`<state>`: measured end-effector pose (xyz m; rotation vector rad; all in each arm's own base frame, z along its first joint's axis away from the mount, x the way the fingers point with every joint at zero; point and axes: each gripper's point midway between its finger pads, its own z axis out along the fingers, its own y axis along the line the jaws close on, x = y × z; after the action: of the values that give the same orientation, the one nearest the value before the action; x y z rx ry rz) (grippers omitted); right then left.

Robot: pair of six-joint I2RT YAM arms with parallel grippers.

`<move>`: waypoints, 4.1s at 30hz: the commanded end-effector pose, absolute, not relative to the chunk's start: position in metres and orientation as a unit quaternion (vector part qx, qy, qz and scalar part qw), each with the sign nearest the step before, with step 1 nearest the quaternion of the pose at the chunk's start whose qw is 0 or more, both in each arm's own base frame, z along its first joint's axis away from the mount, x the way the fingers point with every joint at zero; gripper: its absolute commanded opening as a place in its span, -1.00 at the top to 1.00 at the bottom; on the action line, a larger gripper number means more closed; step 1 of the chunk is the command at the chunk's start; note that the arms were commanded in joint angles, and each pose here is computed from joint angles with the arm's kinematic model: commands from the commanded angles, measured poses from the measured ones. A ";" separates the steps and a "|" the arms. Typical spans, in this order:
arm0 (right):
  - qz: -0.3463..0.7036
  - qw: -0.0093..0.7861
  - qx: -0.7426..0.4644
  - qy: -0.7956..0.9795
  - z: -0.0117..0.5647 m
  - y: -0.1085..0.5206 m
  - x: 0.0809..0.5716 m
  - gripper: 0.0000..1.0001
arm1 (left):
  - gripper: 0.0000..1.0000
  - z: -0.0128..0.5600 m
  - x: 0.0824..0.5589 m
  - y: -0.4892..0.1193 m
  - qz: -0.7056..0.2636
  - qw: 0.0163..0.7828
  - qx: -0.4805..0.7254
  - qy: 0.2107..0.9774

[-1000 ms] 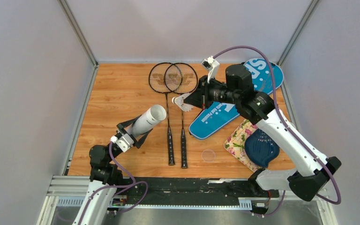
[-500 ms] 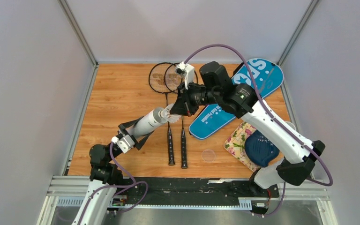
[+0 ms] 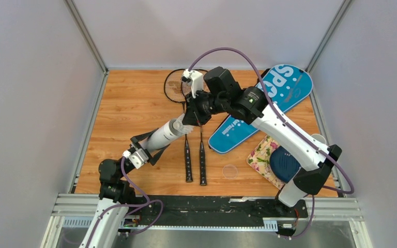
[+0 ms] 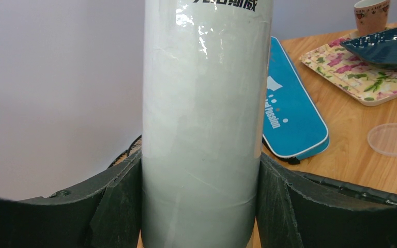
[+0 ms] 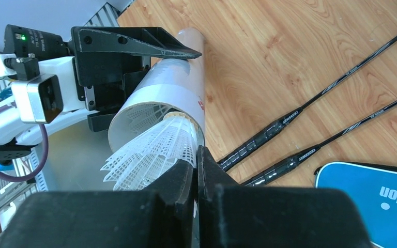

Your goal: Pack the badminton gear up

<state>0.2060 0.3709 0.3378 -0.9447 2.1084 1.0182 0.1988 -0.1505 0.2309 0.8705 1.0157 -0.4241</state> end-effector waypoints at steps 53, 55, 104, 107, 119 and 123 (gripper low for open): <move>0.412 0.383 -0.274 0.780 0.348 0.385 0.201 0.20 | 0.92 0.213 0.208 -0.144 -0.210 0.743 0.359 0.524; 0.410 0.379 -0.274 0.783 0.345 0.387 0.203 0.22 | 0.92 0.213 0.208 -0.144 -0.210 0.744 0.357 0.524; 0.057 0.140 -0.213 0.965 0.012 0.242 0.133 0.45 | 0.92 0.212 0.222 -0.129 -0.171 0.747 0.327 0.553; 0.035 0.154 -0.207 0.966 0.009 0.235 0.139 0.61 | 0.92 0.212 0.222 -0.129 -0.172 0.747 0.327 0.553; 0.149 0.279 -0.241 0.918 0.122 0.273 0.166 1.00 | 0.92 0.223 0.219 -0.135 -0.194 0.729 0.334 0.564; 0.278 0.331 -0.253 0.866 0.220 0.300 0.174 1.00 | 0.92 0.217 0.212 -0.140 -0.204 0.727 0.350 0.555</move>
<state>0.1580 0.2651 0.1138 -0.6304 2.5327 0.3968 0.2195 -0.1335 0.2335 0.7629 1.1561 -0.3626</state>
